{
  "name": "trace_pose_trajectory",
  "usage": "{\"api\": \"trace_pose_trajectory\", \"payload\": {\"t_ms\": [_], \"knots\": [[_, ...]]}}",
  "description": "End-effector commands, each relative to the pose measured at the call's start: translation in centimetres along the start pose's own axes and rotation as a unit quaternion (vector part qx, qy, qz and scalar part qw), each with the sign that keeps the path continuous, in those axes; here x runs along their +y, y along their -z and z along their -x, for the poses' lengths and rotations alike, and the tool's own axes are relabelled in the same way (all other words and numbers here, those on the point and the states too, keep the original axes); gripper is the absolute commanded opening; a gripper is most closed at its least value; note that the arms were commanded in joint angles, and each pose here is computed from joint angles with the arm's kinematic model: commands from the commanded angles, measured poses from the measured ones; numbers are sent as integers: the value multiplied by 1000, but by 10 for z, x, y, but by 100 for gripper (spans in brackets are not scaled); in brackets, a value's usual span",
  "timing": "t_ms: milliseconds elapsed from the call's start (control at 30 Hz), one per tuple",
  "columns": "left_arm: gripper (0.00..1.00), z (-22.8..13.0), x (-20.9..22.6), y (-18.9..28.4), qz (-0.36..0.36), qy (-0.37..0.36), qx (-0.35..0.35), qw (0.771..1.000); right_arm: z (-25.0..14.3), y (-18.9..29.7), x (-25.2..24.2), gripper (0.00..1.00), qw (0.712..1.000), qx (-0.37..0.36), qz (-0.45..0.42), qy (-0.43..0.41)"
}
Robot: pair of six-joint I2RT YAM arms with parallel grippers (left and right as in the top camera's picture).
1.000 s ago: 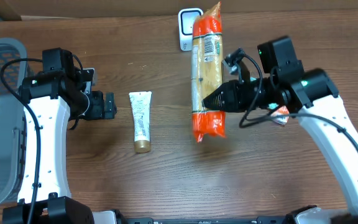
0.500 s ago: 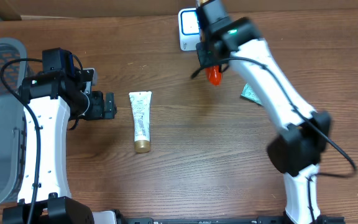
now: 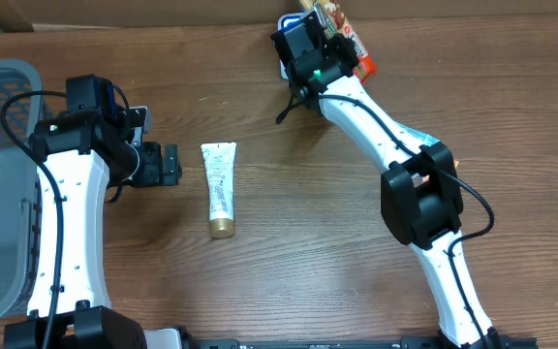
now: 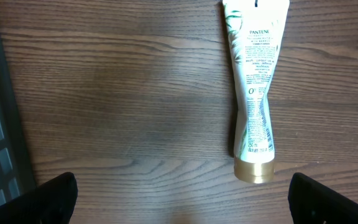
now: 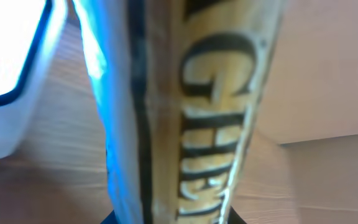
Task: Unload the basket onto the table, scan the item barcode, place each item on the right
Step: 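Hold the spaghetti bag in front of the white scanner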
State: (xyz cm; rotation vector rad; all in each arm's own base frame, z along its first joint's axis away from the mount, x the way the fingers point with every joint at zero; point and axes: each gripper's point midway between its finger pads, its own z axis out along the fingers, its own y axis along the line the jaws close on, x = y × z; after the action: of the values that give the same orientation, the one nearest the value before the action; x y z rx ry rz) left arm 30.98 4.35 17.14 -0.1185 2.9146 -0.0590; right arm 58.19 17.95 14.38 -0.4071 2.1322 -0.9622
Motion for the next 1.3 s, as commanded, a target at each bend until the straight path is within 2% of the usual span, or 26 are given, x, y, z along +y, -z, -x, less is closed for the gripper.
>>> {"api": "trace_pose_trajectory", "payload": {"t_ms": [0,633,1000,1267], "knots": [[99,0,-1,-1,0,-11,1,1000,15,10,-43,4,997,-3,-83,-3],[100,0,-1,-1,0,-11,1,1000,-10,-13,-12,4,992,29,-95,77],[100,0,-1,-1,0,-11,1,1000,-9,-14,-13,4,992,29,-99,73],[100,0,-1,0,0,-11,0,1000,-11,-8,-33,4,985,42,-157,62]]}}
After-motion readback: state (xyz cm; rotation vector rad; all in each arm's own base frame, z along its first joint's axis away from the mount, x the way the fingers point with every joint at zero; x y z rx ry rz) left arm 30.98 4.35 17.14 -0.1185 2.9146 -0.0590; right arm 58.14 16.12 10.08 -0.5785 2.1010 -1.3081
